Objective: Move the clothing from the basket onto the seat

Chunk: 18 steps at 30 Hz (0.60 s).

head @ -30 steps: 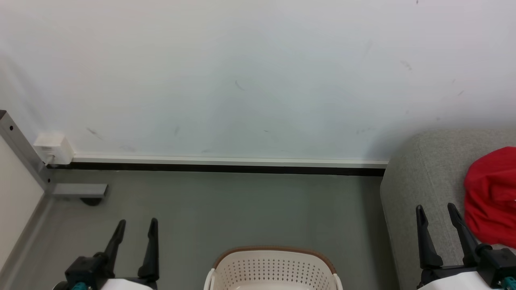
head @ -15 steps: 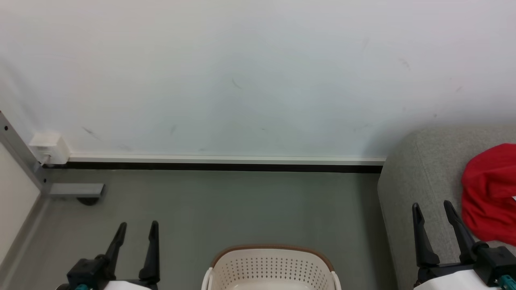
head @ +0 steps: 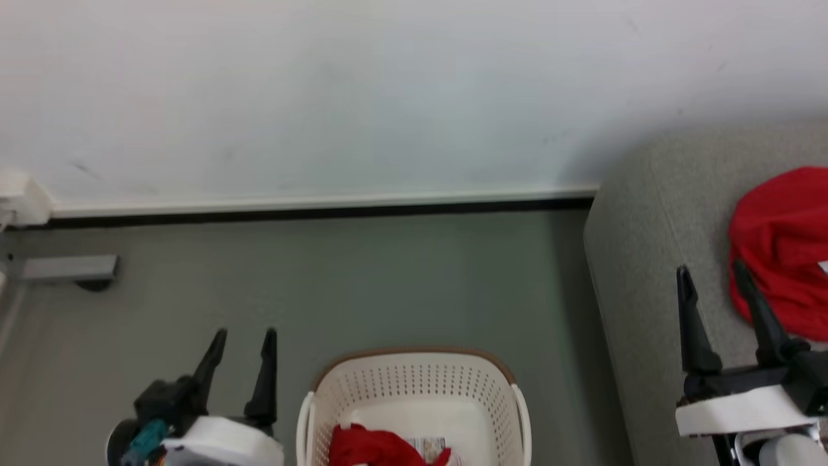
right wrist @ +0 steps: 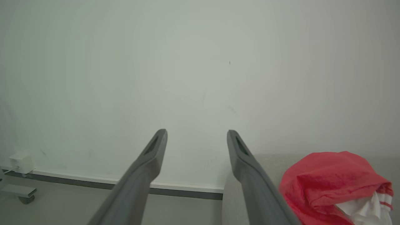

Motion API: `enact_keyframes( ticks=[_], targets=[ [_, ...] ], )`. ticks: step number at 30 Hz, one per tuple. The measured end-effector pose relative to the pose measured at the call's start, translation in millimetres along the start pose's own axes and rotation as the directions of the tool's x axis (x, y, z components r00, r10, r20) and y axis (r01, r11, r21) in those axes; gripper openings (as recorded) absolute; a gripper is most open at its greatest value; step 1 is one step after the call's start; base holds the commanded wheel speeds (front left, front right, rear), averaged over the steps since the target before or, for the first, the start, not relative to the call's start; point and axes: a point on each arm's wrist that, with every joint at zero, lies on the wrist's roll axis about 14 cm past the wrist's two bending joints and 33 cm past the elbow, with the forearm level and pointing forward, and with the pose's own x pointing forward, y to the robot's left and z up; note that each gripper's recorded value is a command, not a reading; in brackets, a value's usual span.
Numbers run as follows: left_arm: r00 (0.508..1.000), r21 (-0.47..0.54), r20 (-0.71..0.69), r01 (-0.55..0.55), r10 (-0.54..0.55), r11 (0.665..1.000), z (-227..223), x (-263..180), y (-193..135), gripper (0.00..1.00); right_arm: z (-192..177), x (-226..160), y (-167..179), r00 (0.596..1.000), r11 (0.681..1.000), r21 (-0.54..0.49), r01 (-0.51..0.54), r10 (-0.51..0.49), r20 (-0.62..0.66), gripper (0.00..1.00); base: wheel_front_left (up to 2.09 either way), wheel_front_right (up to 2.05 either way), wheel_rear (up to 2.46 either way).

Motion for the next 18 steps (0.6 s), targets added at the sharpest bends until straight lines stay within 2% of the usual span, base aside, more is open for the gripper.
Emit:
enact_keyframes(
  ticks=[5,10,14,18],
  targets=[
    [0.995,0.022,-0.059,0.076,-0.075,0.997,-23,37,-18,1.0,-4,19,-8,1.0,1.0,-0.012,0.016,-0.016,0.01,1.0,0.0,0.0,0.0],
    [0.972,0.014,-0.208,0.117,-0.111,0.993,-80,62,-27,1.0,-17,36,-23,0.998,0.998,-0.025,0.055,-0.055,0.003,1.0,0.0,0.0,0.0],
    [0.937,0.026,-0.301,0.192,-0.175,0.981,-118,84,-42,1.0,-27,48,-33,0.997,0.996,-0.046,0.074,-0.074,-0.002,1.0,0.0,0.0,0.0],
    [0.87,0.035,-0.436,0.273,-0.231,0.961,-169,82,-52,1.0,-38,56,-43,0.996,0.994,-0.064,0.093,-0.094,-0.01,1.0,0.0,0.0,0.0]
  ],
)
